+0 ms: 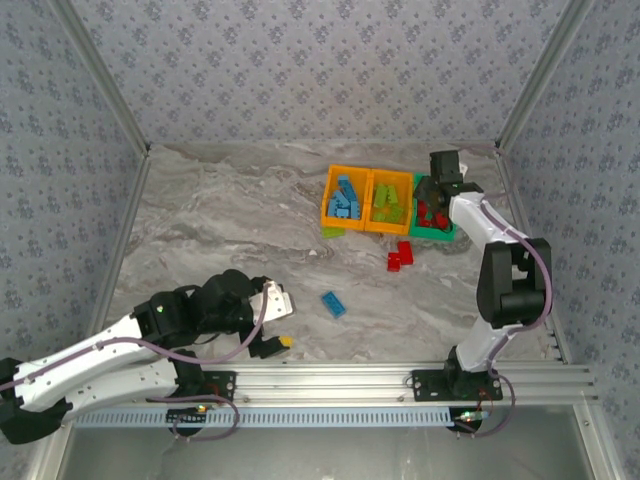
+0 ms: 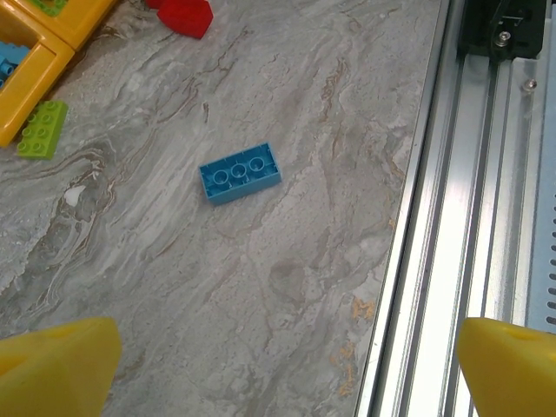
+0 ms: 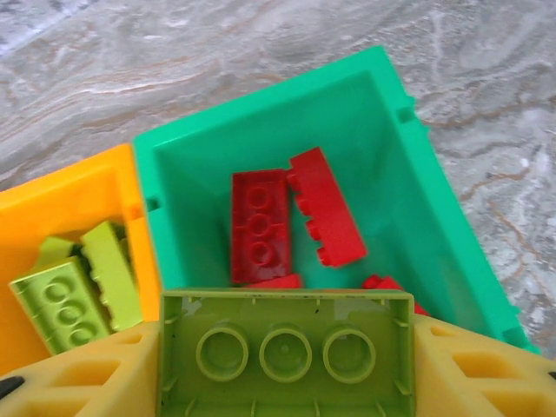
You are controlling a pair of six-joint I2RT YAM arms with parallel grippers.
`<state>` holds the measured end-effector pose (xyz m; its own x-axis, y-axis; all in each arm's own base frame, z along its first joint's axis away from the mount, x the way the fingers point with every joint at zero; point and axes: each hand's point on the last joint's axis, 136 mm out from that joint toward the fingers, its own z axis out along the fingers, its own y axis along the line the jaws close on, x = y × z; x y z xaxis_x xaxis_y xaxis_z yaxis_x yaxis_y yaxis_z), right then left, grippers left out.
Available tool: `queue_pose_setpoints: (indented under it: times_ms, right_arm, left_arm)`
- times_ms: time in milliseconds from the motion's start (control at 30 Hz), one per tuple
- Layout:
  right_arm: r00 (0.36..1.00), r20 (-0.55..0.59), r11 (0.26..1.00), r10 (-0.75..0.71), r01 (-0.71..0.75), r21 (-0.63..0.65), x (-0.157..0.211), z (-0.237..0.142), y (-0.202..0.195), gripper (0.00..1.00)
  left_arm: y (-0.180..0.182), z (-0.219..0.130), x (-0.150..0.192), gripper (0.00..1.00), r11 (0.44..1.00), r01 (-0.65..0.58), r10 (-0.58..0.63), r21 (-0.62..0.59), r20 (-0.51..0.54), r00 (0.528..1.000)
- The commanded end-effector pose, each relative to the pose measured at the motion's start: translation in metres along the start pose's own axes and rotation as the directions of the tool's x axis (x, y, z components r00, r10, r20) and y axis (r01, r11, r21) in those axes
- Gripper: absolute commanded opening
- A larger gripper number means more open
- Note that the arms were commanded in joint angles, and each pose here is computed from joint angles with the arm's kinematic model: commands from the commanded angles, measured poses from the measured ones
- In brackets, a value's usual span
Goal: Sort the legos into containers by color
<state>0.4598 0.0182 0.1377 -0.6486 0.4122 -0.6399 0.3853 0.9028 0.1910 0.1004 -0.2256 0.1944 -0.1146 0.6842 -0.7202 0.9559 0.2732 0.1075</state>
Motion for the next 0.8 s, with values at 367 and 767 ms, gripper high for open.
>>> queue_pose_setpoints:
  times_ms: [367, 767]
  right_arm:
    - [0.961, -0.129, 0.967, -0.245, 0.233, -0.103, 0.012, 0.031, 0.096, 0.53]
    - [0.944, -0.089, 0.945, -0.317, 0.307, -0.109, -0.001, -0.013, 0.116, 0.86]
  left_arm:
    - [0.002, 0.000, -0.004, 0.99, 1.000, 0.022, -0.022, 0.013, 0.009, 1.000]
    - [0.001, 0.002, -0.003, 0.99, 0.999, 0.024, -0.024, 0.021, 0.001, 1.000]
